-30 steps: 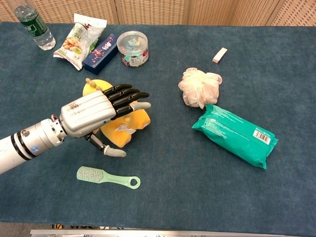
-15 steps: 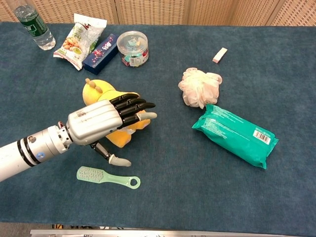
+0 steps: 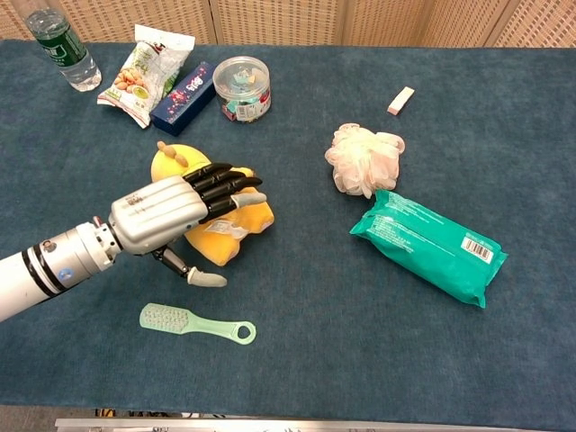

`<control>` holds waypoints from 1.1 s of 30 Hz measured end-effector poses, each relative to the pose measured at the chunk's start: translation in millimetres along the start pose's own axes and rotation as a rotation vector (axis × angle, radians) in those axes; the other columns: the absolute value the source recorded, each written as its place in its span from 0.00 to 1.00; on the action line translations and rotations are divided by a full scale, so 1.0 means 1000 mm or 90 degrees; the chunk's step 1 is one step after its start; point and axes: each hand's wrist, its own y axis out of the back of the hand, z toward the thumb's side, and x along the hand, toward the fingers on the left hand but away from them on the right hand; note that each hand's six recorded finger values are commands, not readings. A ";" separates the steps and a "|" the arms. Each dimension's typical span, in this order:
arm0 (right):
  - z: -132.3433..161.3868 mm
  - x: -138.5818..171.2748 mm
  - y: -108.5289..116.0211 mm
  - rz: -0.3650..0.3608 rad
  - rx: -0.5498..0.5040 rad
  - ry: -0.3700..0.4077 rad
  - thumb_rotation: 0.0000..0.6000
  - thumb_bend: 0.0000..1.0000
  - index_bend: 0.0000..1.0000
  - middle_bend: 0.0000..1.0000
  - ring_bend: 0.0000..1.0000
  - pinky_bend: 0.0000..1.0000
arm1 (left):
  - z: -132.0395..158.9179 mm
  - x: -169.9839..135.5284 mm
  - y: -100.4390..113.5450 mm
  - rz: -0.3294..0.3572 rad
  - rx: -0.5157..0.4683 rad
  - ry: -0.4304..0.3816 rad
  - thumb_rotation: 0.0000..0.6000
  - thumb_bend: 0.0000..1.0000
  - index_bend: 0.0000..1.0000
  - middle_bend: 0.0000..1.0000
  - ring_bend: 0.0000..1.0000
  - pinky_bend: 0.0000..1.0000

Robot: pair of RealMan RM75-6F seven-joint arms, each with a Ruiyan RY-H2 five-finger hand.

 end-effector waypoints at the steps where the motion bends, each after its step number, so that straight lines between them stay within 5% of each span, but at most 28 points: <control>1: 0.001 0.000 0.001 -0.002 0.001 0.002 1.00 0.21 0.41 0.37 0.25 0.27 | -0.002 -0.001 0.001 0.001 -0.007 0.006 0.20 0.02 0.00 0.00 0.00 0.00; 16: 0.001 0.002 0.002 -0.002 0.001 0.001 1.00 0.21 0.41 0.37 0.25 0.27 | -0.002 -0.001 0.028 0.046 -0.060 0.022 0.20 0.02 0.00 0.00 0.00 0.00; 33: -0.002 0.002 -0.001 0.004 0.003 -0.007 1.00 0.21 0.41 0.37 0.25 0.27 | 0.011 -0.003 -0.002 -0.011 -0.044 0.007 0.20 0.02 0.00 0.00 0.00 0.00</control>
